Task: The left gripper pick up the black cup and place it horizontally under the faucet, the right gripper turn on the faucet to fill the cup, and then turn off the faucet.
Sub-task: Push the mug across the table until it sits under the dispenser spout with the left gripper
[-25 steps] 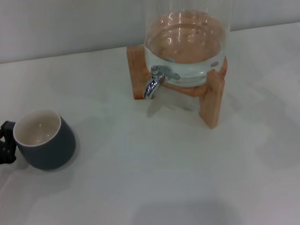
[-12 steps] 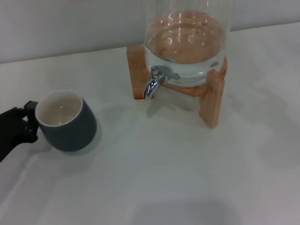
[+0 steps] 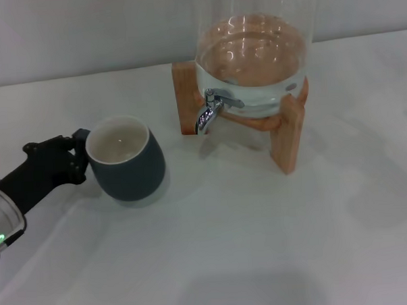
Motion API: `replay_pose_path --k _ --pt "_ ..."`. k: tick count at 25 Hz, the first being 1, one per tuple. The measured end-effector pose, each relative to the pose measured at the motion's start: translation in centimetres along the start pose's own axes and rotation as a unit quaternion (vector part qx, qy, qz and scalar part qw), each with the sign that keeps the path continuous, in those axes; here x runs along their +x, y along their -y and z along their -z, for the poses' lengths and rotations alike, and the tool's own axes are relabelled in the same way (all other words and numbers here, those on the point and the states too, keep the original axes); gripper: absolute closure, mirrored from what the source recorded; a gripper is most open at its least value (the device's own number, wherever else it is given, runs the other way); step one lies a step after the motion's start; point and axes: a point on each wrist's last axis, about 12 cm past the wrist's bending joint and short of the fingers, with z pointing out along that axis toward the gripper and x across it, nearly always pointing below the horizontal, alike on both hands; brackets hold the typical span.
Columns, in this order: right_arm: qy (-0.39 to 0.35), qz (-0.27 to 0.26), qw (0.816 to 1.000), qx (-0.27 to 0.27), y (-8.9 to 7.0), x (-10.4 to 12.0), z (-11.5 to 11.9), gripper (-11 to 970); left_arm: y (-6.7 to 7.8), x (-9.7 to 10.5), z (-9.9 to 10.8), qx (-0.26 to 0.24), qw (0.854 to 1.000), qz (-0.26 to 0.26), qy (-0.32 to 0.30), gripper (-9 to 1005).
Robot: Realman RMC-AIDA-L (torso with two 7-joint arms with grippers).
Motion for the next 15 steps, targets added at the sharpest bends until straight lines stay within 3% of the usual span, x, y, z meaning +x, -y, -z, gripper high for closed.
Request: replay_pose_path --k 15 --pt "0.007 0.004 1.0 -0.022 -0.4 -0.4 -0.2 330 0.7 -0.4 -1.3 0.052 0.997 0.025 -0.05 885"
